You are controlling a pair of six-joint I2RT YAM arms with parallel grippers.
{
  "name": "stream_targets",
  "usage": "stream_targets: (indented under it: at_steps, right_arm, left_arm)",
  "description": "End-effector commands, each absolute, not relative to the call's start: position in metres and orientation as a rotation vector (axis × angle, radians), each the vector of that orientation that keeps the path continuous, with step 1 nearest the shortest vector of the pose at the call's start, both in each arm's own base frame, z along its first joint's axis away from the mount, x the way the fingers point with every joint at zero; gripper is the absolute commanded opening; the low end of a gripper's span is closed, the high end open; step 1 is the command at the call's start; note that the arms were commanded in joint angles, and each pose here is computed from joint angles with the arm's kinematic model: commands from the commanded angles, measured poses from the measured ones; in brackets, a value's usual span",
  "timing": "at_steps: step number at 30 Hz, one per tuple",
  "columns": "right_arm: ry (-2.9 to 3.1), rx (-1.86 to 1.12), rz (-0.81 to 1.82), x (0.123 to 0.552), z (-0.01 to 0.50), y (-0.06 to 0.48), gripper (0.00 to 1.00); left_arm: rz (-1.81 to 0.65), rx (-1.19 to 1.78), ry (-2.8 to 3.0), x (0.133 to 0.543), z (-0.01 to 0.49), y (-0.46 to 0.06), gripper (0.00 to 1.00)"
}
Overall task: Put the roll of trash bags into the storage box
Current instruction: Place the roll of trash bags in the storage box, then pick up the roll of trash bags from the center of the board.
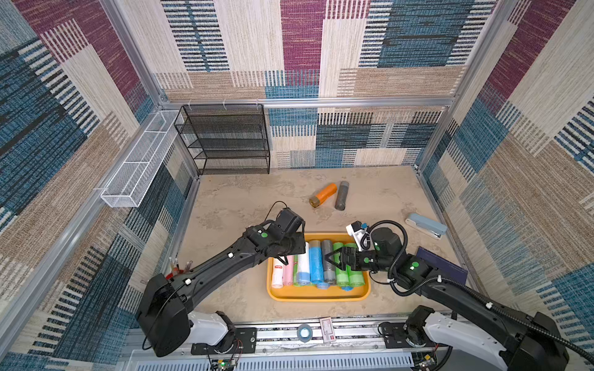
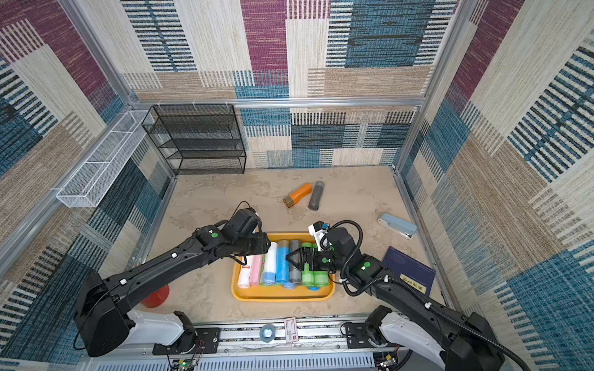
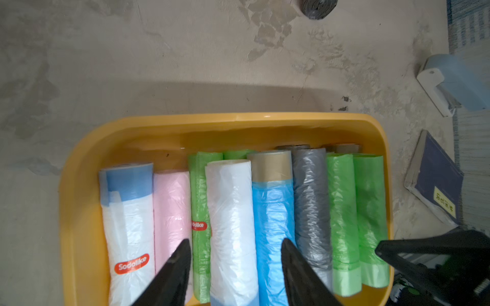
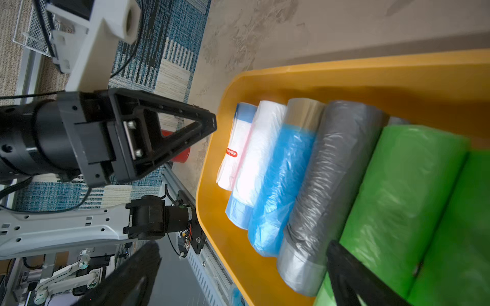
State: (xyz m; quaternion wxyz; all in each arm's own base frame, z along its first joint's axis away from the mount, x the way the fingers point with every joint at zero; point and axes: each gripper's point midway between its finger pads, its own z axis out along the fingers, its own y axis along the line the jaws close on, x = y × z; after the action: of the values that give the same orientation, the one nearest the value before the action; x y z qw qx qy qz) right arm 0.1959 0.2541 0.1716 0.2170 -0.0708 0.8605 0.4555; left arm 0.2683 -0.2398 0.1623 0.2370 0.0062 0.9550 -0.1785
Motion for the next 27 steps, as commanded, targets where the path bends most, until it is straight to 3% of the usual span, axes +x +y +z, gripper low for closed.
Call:
stream_targets:
  at_steps: [1, 12, 20, 27]
  right_arm:
    - [2.375, -0.2, 1.22, 0.204, 0.172, 0.254, 0.99]
    - [2.356, -0.169, 1.221, 0.225, 0.177, 0.239, 0.99]
    - [2.342, -0.123, 1.188, 0.253, 0.175, 0.215, 0.99]
    - [2.328, -0.117, 1.181, 0.271, 0.174, 0.206, 0.99]
  left_arm:
    - [-0.422, 0.097, 2.603, 0.278, 0.168, -0.236, 0.57]
    - [-0.403, 0.301, 2.578, 0.319, 0.177, -0.269, 0.67]
    - [-0.378, 0.541, 2.471, 0.373, 0.183, -0.303, 0.8]
    - [-0.376, 0.694, 2.436, 0.423, 0.158, -0.335, 0.86]
